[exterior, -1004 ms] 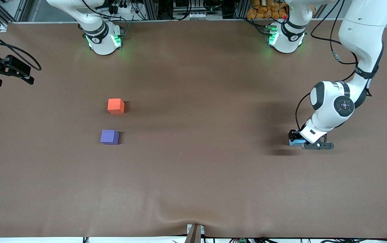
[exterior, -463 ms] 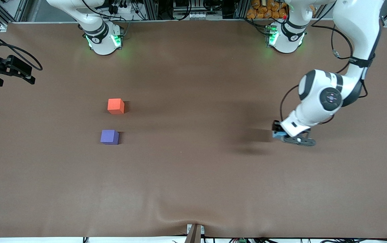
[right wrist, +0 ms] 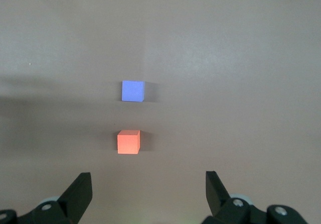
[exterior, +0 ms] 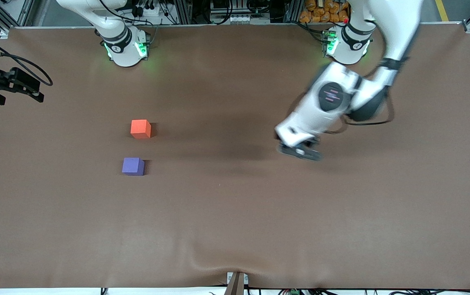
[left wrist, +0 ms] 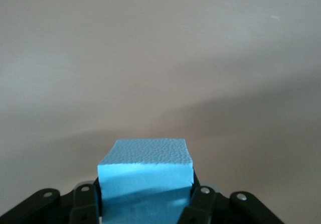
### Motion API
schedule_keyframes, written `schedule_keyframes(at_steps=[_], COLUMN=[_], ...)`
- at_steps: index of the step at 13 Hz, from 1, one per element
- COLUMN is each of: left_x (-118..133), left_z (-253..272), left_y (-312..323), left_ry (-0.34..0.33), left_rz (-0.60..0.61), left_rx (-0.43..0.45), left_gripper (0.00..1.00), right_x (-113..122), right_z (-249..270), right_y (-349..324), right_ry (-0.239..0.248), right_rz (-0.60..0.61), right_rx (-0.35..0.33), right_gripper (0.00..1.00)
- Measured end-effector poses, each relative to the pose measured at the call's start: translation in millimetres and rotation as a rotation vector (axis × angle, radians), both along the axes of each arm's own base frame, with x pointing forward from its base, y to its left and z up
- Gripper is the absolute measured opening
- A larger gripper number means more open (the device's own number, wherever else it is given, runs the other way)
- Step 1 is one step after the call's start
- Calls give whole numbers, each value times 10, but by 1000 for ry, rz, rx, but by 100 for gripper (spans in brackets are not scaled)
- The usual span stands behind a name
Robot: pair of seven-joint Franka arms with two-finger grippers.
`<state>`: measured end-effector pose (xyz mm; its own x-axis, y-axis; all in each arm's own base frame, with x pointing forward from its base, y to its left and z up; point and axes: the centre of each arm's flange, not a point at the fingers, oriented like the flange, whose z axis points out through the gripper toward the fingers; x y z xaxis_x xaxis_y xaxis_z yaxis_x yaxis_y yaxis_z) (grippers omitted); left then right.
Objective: Place blue block between orange and purple blocks
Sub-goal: 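Carry the light-blue block with the left gripper toward the table middle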
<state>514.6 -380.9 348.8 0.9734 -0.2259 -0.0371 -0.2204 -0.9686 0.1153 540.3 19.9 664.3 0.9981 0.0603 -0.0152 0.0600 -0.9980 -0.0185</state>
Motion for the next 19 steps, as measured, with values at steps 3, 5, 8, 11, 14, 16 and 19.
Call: schedule_keyframes(at_steps=[3, 5, 8, 11, 14, 16, 19], left_x=[-546, -773, -765, -767, -785, -662, -558], left_z=[-147, -311, -564, -890, -1254, -1436, -1312], left_y=[-918, -1334, -1844, -2257, -2493, -2451, -2448], left_ry=[7, -15, -19, -89, -126, -138, -149], left_rz=[-26, -26, 21, 54, 78, 96, 111], left_rx=[16, 44, 23, 52, 3, -14, -33], left_gripper=[57, 57, 57, 57, 57, 58, 85], right_x=[2, 18, 99, 405, 515, 502, 499], right_z=[2, 7, -65, -622, -853, -849, -850], right_y=[36, 36, 29, 55, 176, 197, 204], right_ry=[-3, -14, -22, 57, 88, 93, 97], right_rz=[7, 6, 5, 9, 29, 31, 29], right_rx=[0, 1, 0, -2, -6, -6, 5], right_gripper=[100, 100, 100, 100, 100, 100, 100])
